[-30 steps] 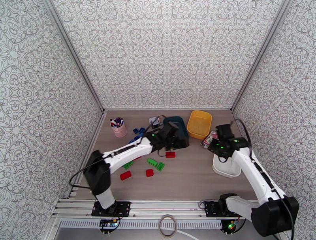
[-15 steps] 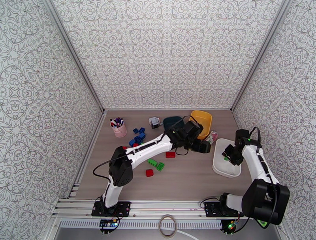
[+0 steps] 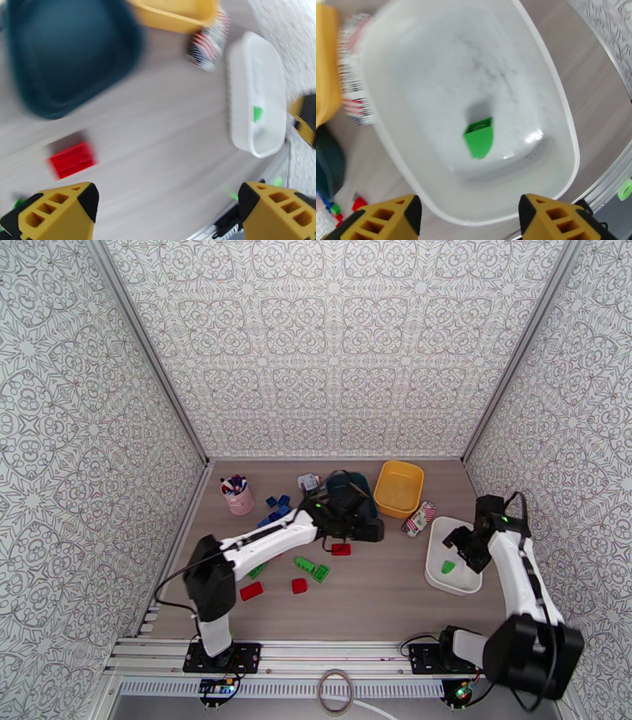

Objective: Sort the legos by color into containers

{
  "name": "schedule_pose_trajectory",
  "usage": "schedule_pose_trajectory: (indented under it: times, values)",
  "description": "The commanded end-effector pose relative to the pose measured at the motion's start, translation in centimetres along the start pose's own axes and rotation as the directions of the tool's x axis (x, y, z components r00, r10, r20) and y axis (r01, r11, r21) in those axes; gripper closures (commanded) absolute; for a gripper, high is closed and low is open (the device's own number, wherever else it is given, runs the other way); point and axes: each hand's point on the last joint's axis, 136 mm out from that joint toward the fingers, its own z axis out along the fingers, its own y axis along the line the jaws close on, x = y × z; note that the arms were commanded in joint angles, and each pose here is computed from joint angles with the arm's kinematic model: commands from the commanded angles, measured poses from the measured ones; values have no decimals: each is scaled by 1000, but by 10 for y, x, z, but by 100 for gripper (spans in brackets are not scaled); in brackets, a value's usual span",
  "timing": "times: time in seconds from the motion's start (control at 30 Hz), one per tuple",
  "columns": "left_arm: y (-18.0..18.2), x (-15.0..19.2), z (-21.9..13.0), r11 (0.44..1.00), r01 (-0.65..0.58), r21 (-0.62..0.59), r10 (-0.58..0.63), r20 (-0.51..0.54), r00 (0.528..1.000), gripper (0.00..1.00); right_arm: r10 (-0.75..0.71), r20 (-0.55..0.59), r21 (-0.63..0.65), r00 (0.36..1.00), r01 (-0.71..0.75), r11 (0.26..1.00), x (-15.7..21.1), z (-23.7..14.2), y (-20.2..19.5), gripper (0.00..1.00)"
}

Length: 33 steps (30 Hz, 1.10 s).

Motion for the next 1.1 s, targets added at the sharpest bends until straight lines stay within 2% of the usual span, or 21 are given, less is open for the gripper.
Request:
schedule_pose_trajectory:
  times: [0.0,0.1,0.2,0.4,0.47,0.53,0.73,0.93,1.07]
  values:
    - [32,-14,-23,993,102,-51,-98,71,993,1,-99,-11,-143,995,97,985,7,-13,35,30]
    - [59,-15,-40,984,163,-78,-153,115,981,1,-178,14,-240,984,176,955,18,-20,67,26]
    - [86,-12,-59,966,242,-88,-227,154,962,1,-278,14,-272,961,271,923,36,-21,98,29]
    - [146,10,-93,907,408,-105,-376,233,897,2,-537,11,-345,843,507,790,95,-23,179,32]
    - [168,23,-102,873,476,-109,-439,251,863,2,-634,3,-353,773,594,723,119,-19,205,35]
    - [187,38,-109,833,542,-111,-502,260,825,2,-734,25,-375,678,687,622,150,-21,234,35]
    - [224,86,-125,740,658,-143,-614,258,746,2,-908,-12,-403,419,829,388,234,-1,285,38]
    - [256,134,-144,609,785,-113,-739,281,613,3,-979,-50,-409,196,890,199,303,25,303,37]
    - [267,156,-151,553,829,-81,-786,279,551,3,-992,-72,-395,107,910,127,329,40,304,35]
